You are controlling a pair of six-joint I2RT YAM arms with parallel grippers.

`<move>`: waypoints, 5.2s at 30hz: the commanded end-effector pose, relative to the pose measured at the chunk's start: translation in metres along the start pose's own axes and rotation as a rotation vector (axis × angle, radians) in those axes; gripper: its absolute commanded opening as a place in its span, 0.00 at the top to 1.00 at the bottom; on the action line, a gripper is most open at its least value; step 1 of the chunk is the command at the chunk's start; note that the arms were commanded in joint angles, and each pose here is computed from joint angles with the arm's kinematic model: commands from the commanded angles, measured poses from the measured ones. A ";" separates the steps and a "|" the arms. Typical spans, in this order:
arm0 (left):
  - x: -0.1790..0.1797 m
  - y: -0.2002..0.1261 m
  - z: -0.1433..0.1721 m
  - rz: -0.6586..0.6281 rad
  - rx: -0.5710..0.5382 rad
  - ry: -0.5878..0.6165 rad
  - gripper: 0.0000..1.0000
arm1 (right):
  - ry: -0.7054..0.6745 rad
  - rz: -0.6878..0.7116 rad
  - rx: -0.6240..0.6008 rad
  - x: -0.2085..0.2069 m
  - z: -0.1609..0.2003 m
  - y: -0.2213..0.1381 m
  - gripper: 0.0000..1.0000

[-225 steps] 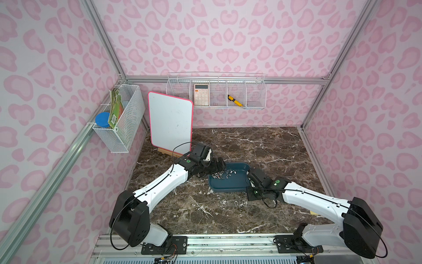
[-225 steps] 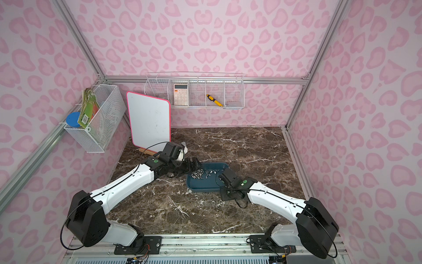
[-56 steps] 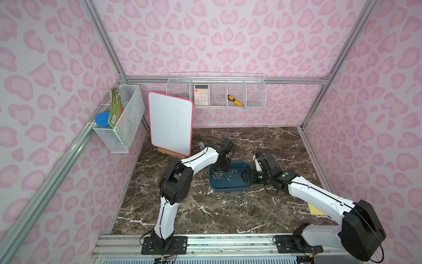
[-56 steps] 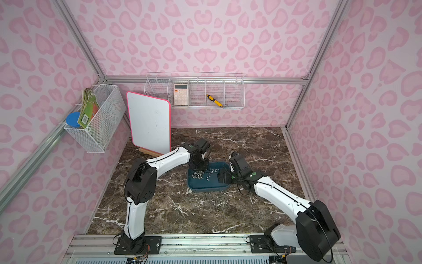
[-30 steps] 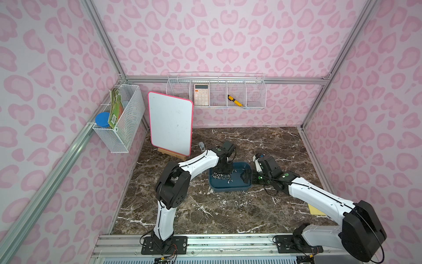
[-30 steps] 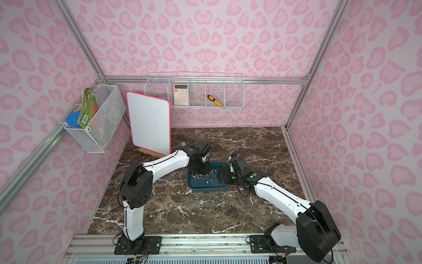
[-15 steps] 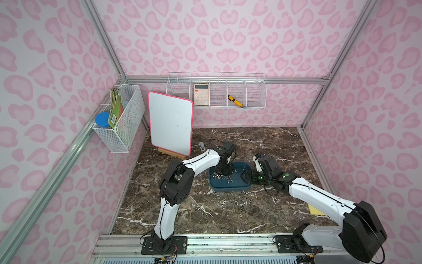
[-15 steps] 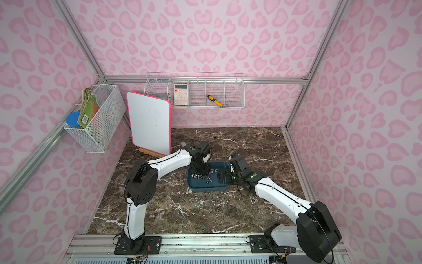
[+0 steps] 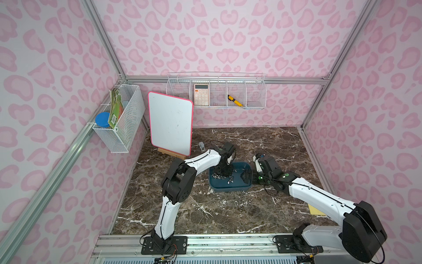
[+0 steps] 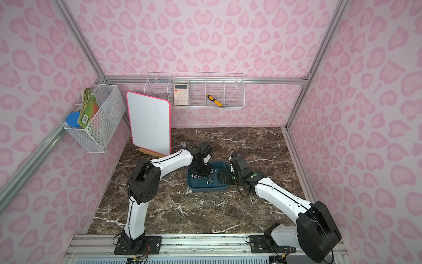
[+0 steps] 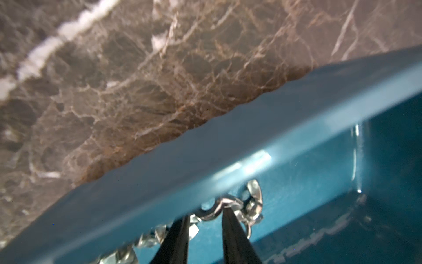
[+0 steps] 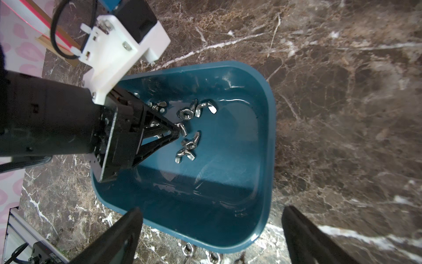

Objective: Take out the wing nut from the storage box
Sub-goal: Adjust the wing nut in the storage box, then pick up the wing nut from the storage box.

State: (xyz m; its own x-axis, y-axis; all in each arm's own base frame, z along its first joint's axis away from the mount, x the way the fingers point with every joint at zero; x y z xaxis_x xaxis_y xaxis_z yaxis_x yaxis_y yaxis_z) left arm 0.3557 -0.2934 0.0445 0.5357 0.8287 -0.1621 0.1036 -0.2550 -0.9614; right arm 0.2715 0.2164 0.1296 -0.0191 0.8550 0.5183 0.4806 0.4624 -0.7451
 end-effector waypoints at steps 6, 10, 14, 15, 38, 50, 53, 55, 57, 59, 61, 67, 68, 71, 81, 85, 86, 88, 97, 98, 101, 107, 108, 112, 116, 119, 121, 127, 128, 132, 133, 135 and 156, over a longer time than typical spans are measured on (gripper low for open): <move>-0.001 0.004 -0.003 0.011 0.007 0.011 0.76 | 0.000 0.004 -0.004 0.000 -0.001 0.000 0.03; 0.002 0.001 -0.004 -0.009 -0.004 0.012 0.74 | 0.000 0.004 -0.006 0.000 -0.001 0.000 0.03; 0.002 -0.002 -0.012 -0.012 -0.016 0.022 0.72 | 0.002 0.001 -0.001 0.000 -0.001 0.002 0.03; 0.003 -0.001 -0.013 -0.015 -0.014 0.024 0.72 | 0.003 0.002 0.000 0.000 -0.001 0.002 0.03; 0.003 0.010 -0.007 -0.007 0.021 0.042 0.99 | 0.000 -0.001 0.003 0.002 -0.002 0.003 0.03; -0.012 -0.028 -0.010 0.089 -0.110 -0.085 1.00 | 0.005 -0.109 0.015 0.032 -0.013 0.006 0.08; -0.019 -0.046 -0.015 0.138 -0.193 -0.146 1.00 | 0.035 -0.178 0.028 0.045 -0.017 0.008 0.15; -0.023 -0.054 -0.016 0.170 -0.239 -0.182 1.00 | 0.063 -0.227 0.041 0.052 -0.020 0.010 0.21; -0.027 -0.063 -0.020 0.201 -0.284 -0.210 1.00 | 0.096 -0.268 0.049 0.057 -0.025 0.010 0.29; -0.029 -0.072 -0.024 0.217 -0.321 -0.235 1.00 | 0.132 -0.310 0.055 0.060 -0.030 0.011 0.40; -0.031 -0.078 -0.026 0.228 -0.346 -0.245 1.00 | 0.166 -0.343 0.060 0.062 -0.035 0.012 0.53; -0.038 -0.086 -0.027 0.238 -0.359 -0.235 1.00 | 0.226 -0.404 0.078 0.067 -0.042 0.018 0.66; -0.039 -0.086 -0.027 0.240 -0.360 -0.235 1.00 | 0.232 -0.403 0.086 0.067 -0.041 0.021 0.66; -0.043 -0.086 -0.027 0.244 -0.361 -0.229 1.00 | 0.240 -0.397 0.100 0.066 -0.040 0.025 0.70; -0.049 -0.089 -0.026 0.243 -0.361 -0.211 1.00 | 0.288 -0.352 0.111 0.054 -0.039 0.037 0.77; -0.051 -0.092 -0.026 0.244 -0.366 -0.205 1.00 | 0.300 -0.342 0.105 0.049 -0.041 0.039 0.77; -0.052 -0.093 -0.026 0.246 -0.368 -0.203 1.00 | 0.302 -0.342 0.105 0.048 -0.042 0.039 0.77; -0.053 -0.093 -0.026 0.247 -0.369 -0.198 1.00 | 0.300 -0.348 0.103 0.050 -0.043 0.039 0.78; -0.059 -0.093 -0.027 0.260 -0.364 -0.185 1.00 | 0.307 -0.374 0.109 0.052 -0.044 0.040 0.84; -0.058 -0.092 -0.027 0.258 -0.362 -0.186 1.00 | 0.308 -0.378 0.111 0.053 -0.044 0.040 0.84; -0.059 -0.092 -0.028 0.258 -0.358 -0.187 1.00 | 0.318 -0.393 0.119 0.054 -0.042 0.039 0.85; -0.058 -0.091 -0.029 0.254 -0.358 -0.192 1.00 | 0.342 -0.418 0.132 0.056 -0.038 0.037 0.97; -0.058 -0.091 -0.029 0.254 -0.356 -0.194 1.00 | 0.345 -0.420 0.135 0.056 -0.037 0.037 0.99; -0.058 -0.092 -0.030 0.254 -0.359 -0.195 1.00 | 0.348 -0.419 0.131 0.056 -0.037 0.035 1.00; -0.056 -0.090 -0.029 0.245 -0.355 -0.198 1.00 | 0.349 -0.411 0.132 0.056 -0.037 0.035 0.91; -0.055 -0.091 -0.029 0.237 -0.358 -0.201 1.00 | 0.355 -0.407 0.136 0.054 -0.035 0.034 0.83; -0.055 -0.092 -0.029 0.236 -0.362 -0.200 1.00 | 0.358 -0.397 0.137 0.052 -0.033 0.034 0.80; -0.056 -0.093 -0.029 0.242 -0.363 -0.196 1.00 | 0.382 -0.377 0.130 0.043 -0.032 0.036 0.77; -0.056 -0.093 -0.029 0.242 -0.363 -0.196 1.00 | 0.382 -0.376 0.130 0.042 -0.032 0.036 0.77; -0.056 -0.093 -0.029 0.240 -0.366 -0.194 1.00 | 0.385 -0.379 0.137 0.043 -0.031 0.037 0.79; -0.056 -0.093 -0.030 0.239 -0.366 -0.194 1.00 | 0.384 -0.389 0.138 0.044 -0.032 0.037 0.79; -0.056 -0.093 -0.030 0.244 -0.365 -0.193 1.00 | 0.386 -0.401 0.143 0.046 -0.031 0.037 0.80; -0.061 -0.095 -0.032 0.272 -0.370 -0.177 1.00 | 0.388 -0.459 0.146 0.053 -0.035 0.035 1.00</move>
State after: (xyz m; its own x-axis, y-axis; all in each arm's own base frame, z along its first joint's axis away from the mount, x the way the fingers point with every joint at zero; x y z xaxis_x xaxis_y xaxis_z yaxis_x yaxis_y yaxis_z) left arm 0.3395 -0.3274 0.1442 0.4094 0.8025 -0.4341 0.2942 -0.5665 -0.7697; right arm 0.3182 0.2659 0.1402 0.1719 0.4389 0.8819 0.3788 0.7970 -0.4705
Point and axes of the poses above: each gripper's point midway between its finger pads, its own y axis out along the fingers, its own x axis along the line the jaws close on, z = x × y, the point moved 1 cm from there along -y, back along the fingers, and after that the axes turned 12 degrees about y, right-handed, at the moved point
